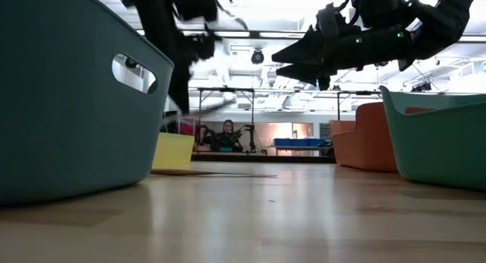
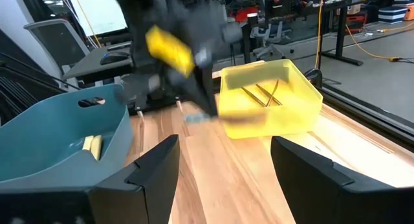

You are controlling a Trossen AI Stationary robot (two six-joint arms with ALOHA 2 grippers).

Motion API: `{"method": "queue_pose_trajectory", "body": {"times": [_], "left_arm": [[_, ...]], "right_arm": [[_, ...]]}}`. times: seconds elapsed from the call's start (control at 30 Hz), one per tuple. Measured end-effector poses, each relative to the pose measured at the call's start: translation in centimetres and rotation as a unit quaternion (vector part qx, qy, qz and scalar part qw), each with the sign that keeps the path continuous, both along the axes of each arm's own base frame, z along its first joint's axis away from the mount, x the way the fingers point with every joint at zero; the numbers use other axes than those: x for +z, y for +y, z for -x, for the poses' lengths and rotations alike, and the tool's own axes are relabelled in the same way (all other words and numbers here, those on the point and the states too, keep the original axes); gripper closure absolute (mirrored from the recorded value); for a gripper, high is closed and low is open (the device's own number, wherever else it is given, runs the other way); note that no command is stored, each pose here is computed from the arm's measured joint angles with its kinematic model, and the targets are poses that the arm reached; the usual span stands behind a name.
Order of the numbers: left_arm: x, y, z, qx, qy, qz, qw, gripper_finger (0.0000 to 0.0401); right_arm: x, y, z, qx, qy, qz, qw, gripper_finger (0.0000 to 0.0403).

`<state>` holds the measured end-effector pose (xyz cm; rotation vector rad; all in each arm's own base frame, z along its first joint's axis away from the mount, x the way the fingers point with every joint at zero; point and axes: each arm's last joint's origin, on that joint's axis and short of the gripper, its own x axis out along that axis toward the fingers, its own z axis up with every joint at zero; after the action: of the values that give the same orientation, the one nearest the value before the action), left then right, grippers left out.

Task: Sort silverware by color (type)
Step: Put the patterned green knife into the green bin

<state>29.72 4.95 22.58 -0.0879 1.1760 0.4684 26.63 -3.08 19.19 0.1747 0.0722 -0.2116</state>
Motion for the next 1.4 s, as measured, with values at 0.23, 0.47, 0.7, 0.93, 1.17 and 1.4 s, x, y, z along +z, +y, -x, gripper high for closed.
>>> {"method": "queue_pose_trajectory", "body": {"times": [0.23,0.47,0.7,0.93,1.17,1.4], "left_arm": [[5.5,-0.5,5.0,0.029,-0.165,-0.049,0.985,0.04],[4.6,-1.8,9.4,-0.004,-0.363,-0.042,0.931,0.04],[0.8,-2.0,10.8,-0.051,-0.504,-0.053,0.86,0.0401],[0.3,-1.2,11.2,-0.07,-0.537,-0.078,0.837,0.0401],[0.0,-0.9,10.9,-0.081,-0.528,-0.083,0.841,0.0401],[0.2,-0.9,9.7,-0.12,-0.569,-0.078,0.81,0.0401]], "right_arm": [[0.0,0.0,0.0,0.0,0.0,0.0,1.0,0.0176],[0.0,0.0,0.0,0.0,0.0,0.0,1.0,0.0176],[0.0,0.0,0.0,0.0,0.0,-0.002,1.0,0.0176],[0.0,0.0,0.0,0.002,0.0,0.0,1.0,0.0176],[0.0,0.0,0.0,0.003,0.002,0.01,1.0,0.0176],[0.0,0.1,0.0,0.014,0.002,0.012,1.0,0.0176]]}}
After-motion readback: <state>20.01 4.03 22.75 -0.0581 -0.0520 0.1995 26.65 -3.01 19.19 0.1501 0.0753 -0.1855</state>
